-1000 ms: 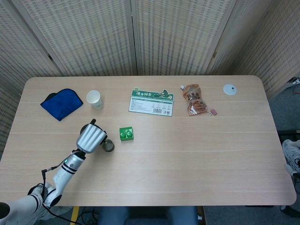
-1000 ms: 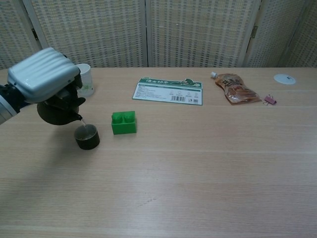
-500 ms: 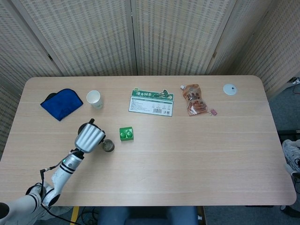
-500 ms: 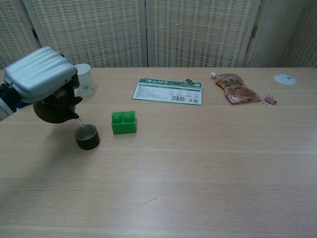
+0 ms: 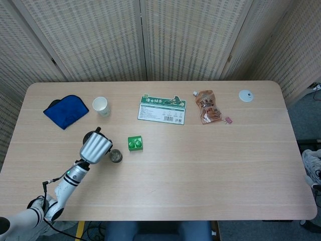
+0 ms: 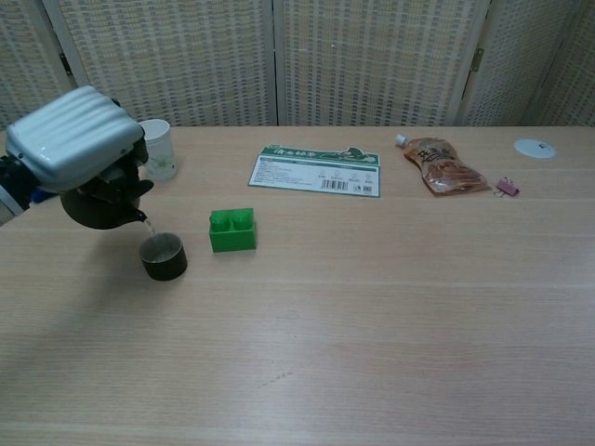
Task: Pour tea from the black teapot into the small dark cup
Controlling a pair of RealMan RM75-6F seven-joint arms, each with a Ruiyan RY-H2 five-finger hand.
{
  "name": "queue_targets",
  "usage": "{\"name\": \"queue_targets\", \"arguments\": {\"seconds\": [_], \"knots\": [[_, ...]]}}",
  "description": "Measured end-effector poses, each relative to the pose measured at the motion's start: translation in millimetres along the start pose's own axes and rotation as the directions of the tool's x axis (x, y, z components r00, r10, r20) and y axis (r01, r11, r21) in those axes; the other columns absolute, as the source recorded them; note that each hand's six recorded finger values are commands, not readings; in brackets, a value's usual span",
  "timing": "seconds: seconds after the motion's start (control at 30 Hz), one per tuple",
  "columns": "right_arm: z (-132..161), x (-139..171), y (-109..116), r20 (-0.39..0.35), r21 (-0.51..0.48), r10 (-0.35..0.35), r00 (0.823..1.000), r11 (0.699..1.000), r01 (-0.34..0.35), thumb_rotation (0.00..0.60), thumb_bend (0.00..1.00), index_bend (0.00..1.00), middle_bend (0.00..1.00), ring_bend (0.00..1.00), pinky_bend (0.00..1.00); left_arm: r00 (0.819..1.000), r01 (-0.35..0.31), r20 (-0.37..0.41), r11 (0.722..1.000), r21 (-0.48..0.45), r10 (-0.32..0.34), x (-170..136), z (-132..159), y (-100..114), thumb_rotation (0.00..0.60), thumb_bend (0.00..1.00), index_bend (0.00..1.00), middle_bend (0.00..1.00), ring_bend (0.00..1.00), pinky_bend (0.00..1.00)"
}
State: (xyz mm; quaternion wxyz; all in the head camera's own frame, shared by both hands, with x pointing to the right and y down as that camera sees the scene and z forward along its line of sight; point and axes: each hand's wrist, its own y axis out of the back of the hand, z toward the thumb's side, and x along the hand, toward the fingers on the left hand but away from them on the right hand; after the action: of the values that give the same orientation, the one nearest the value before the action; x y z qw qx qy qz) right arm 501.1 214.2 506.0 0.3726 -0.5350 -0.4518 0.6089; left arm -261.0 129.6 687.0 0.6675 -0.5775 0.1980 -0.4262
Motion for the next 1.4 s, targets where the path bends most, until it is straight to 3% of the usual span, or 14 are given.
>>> {"name": "queue_targets", "arguments": {"seconds": [0.7, 0.97, 1.2, 1.4], "knots": [[0, 1, 0, 0.001, 0.002, 0.000, 1.000, 1.000, 0.000, 0.600, 0.07, 0.34, 0.30, 0.24, 0.26, 1.000, 0.002, -0.012, 0.999, -0.038, -0.002, 0, 1, -1, 0.517, 0.37, 1.00, 1.00, 1.00, 0.53], [1, 0, 1, 0.002, 0.003, -0.002, 1.000, 1.000, 0.002, 0.600, 0.07, 0.34, 0.30, 0.24, 0.26, 0.998, 0.017, -0.058, 0.989, -0.149, -0.026, 1, -3, -2, 0.505, 0.37, 1.00, 1.00, 1.00, 0.54], [1, 0, 0, 0.002, 0.004, -0.001, 1.000, 1.000, 0.001, 0.600, 0.07, 0.34, 0.30, 0.24, 0.26, 0.988, 0.004, -0.142, 0.936, -0.351, -0.058, 4, -13, 1, 0.504, 0.37, 1.00, 1.00, 1.00, 0.54], [2, -1, 0, 0.001, 0.004, 0.000, 1.000, 1.000, 0.000, 0.600, 0.07, 0.34, 0.30, 0.24, 0.26, 0.972, -0.036, -0.217, 0.851, -0.525, -0.093, 3, -25, 1, 0.493, 0.37, 1.00, 1.00, 1.00, 0.54]]}}
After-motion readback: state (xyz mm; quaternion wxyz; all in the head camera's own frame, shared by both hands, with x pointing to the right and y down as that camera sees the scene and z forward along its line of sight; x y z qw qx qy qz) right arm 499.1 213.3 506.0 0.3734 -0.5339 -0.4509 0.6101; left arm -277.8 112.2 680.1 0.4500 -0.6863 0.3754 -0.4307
